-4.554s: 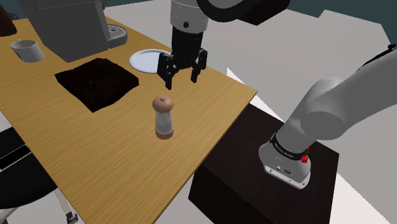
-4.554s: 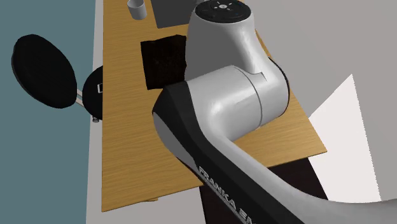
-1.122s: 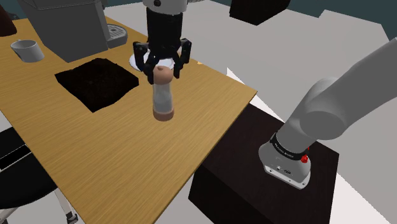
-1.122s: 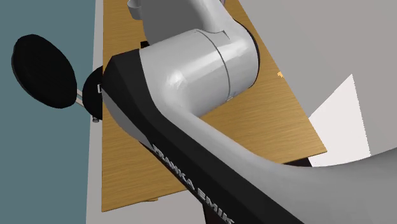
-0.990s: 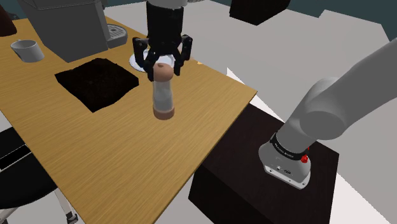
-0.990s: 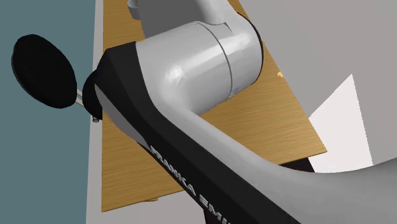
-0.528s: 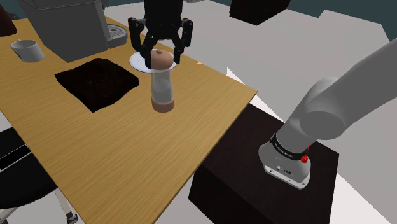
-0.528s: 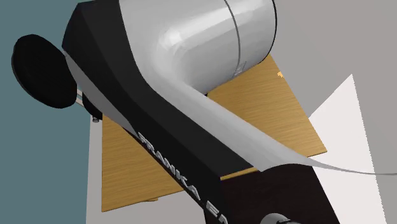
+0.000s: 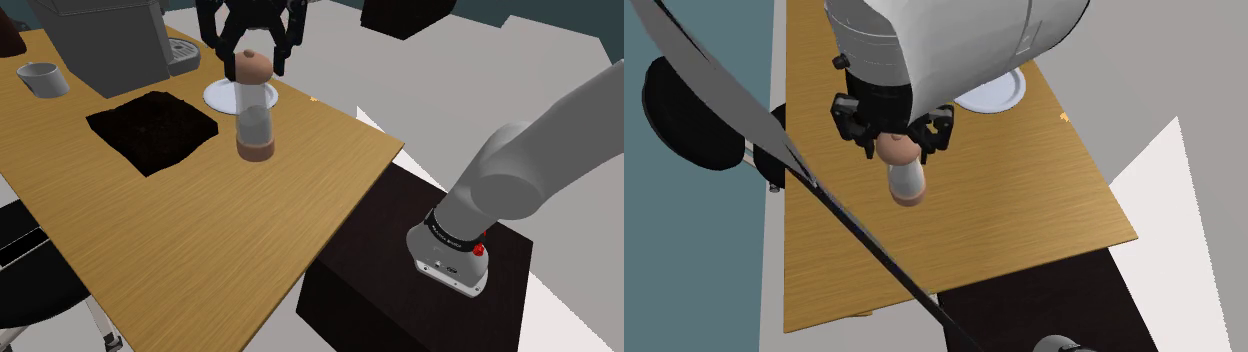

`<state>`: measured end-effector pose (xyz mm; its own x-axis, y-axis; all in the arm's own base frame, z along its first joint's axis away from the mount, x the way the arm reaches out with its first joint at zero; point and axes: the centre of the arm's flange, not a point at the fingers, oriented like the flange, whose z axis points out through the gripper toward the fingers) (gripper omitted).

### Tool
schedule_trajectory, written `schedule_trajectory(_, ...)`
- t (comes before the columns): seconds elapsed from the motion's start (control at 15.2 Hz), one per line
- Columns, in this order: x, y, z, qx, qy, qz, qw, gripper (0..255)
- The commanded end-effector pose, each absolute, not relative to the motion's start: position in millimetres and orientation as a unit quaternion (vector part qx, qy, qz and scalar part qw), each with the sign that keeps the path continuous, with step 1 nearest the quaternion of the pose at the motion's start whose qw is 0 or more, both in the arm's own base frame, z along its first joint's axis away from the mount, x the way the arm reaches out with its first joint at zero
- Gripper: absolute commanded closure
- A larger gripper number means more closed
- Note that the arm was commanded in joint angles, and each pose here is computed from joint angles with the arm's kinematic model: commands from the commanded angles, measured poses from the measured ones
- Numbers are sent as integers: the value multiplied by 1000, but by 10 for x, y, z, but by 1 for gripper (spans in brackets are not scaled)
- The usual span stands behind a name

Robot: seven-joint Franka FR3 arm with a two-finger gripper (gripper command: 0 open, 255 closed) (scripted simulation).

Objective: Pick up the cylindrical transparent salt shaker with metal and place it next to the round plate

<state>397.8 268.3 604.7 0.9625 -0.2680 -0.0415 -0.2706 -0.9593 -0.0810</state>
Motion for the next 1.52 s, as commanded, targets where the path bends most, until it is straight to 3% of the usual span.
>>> schedule_trajectory(0.0,3981,2679,6146,-990,136,15,43,255)
schedule_trajectory(0.59,3981,2679,6598,-990,136,15,43,255)
schedule_trajectory(1.45,5199,1706,5880,-990,136,15,43,255)
